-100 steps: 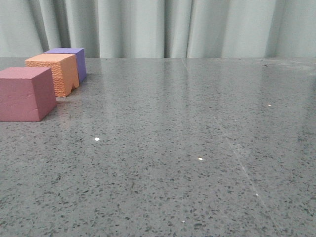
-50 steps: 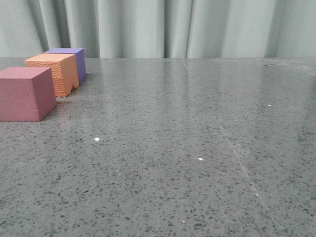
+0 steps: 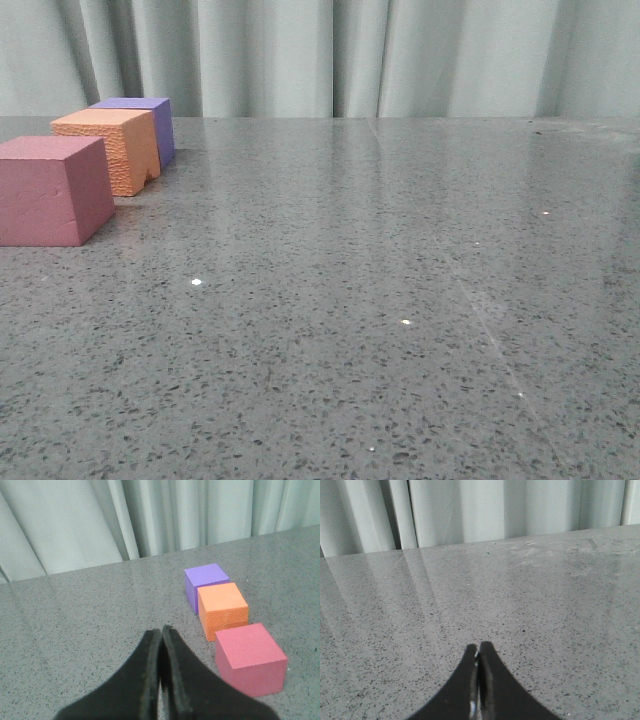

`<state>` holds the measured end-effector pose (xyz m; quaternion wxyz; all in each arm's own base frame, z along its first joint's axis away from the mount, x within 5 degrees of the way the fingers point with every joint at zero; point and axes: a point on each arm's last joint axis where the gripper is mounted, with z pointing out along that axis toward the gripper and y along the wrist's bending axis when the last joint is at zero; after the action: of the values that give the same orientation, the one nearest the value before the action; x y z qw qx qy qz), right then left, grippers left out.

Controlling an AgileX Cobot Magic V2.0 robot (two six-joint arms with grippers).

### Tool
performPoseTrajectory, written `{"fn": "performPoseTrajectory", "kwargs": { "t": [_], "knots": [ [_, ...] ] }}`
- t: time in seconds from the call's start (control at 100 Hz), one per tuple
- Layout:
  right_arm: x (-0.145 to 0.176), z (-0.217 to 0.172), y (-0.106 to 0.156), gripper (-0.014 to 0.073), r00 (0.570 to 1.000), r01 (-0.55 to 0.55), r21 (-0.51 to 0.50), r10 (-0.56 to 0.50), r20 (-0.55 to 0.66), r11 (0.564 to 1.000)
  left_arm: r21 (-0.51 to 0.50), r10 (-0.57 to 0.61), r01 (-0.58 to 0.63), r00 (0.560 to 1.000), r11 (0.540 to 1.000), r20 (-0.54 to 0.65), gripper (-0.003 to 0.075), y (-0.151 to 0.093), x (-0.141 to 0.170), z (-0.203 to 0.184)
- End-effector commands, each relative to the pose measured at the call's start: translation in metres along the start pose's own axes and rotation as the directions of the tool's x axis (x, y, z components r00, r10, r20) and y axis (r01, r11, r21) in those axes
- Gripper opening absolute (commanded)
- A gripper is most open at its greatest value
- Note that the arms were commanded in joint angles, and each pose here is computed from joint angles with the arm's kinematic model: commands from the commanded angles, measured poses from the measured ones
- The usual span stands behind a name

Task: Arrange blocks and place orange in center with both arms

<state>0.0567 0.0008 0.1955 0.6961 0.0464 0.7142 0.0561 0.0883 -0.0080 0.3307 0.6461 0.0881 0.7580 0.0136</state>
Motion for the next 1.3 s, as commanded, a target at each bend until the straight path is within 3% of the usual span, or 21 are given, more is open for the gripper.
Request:
{"fn": "performPoseTrajectory", "kwargs": {
  "t": [0.0,0.33,0.64,0.72,0.94,1.29],
  "knots": [
    [-0.012,-0.001,0.002,-0.0067,0.995,0.012,-0.012,-0.011,0.095,1.0,0.031,0.032,-0.036,0.992,0.999,0.118,-0.0019,-0.003,-0.007,-0.006],
    [-0.012,-0.001,0.002,-0.0067,0.995,0.012,-0.012,-0.011,0.095,1.0,-0.026,-0.014,0.024,0.947,0.999,0.321,-0.0019,-0.009,0.055,-0.005],
    [-0.012,-0.001,0.002,-0.0067,0.995,0.012,-0.012,-0.011,0.095,1.0,-0.017,-0.099,0.106,0.964,0.994,0.248,-0.0019,-0.018,0.127,-0.001],
    [-0.012,-0.001,0.002,-0.0067,0.995,0.012,-0.012,-0.011,0.095,1.0,-0.025,-0.101,0.109,0.968,0.994,0.23,-0.0019,-0.018,0.13,-0.003],
    [-0.012,-0.001,0.002,-0.0067,0.995,0.012,-0.012,-0.011,0.095,1.0,-0.033,-0.087,0.103,0.942,0.994,0.325,-0.0019,-0.017,0.127,-0.013],
    [-0.012,-0.001,0.002,-0.0067,0.995,0.012,-0.012,-0.011,0.094,1.0,-0.033,-0.09,0.105,0.944,0.994,0.317,-0.0019,-0.017,0.128,-0.013]
  ]
}}
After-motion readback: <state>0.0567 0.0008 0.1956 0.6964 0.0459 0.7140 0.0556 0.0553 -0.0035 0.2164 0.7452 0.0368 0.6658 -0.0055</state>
